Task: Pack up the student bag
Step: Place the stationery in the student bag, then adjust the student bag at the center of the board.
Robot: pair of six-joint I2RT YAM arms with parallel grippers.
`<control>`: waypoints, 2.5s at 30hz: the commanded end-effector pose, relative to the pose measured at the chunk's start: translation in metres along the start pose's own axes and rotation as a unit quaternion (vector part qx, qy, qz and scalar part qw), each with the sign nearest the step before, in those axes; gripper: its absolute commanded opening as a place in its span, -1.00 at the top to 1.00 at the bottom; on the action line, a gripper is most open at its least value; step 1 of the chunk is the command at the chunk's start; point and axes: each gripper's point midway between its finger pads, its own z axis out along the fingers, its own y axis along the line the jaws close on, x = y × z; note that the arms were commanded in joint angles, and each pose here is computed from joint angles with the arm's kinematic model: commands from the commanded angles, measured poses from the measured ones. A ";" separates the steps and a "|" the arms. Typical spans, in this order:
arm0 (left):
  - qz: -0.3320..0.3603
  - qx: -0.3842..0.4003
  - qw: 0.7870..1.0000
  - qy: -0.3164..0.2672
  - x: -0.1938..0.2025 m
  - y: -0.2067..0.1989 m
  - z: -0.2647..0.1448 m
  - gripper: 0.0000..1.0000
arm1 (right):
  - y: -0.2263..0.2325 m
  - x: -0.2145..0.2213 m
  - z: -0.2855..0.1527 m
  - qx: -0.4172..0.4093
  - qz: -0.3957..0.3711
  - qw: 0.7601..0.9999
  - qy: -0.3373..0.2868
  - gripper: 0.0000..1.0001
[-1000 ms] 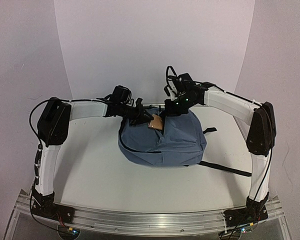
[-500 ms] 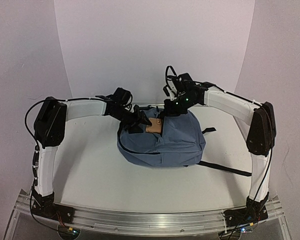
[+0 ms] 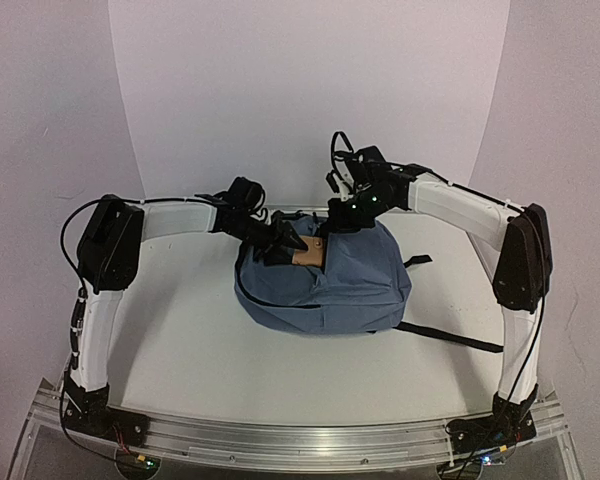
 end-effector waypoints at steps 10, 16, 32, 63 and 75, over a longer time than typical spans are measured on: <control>0.021 0.071 0.997 -0.014 0.000 -0.028 -0.016 0.99 | 0.027 -0.038 -0.035 -0.043 -0.010 0.997 -0.068 1.00; 0.034 0.195 0.978 -0.065 -0.006 -0.054 -0.048 0.99 | 0.030 -0.040 -0.038 -0.057 -0.010 0.996 -0.068 1.00; 0.117 0.259 0.959 0.016 -0.004 -0.099 0.020 1.00 | 0.051 -0.046 -0.048 -0.112 -0.004 0.991 -0.073 1.00; 0.136 0.078 0.985 -0.067 -0.013 -0.089 -0.090 -0.32 | 0.025 -0.002 -0.007 -0.153 0.077 0.985 0.007 0.16; 0.135 0.000 0.986 -0.100 -0.079 -0.062 -0.068 -0.29 | -0.005 0.046 0.038 -0.130 0.084 0.985 0.071 0.16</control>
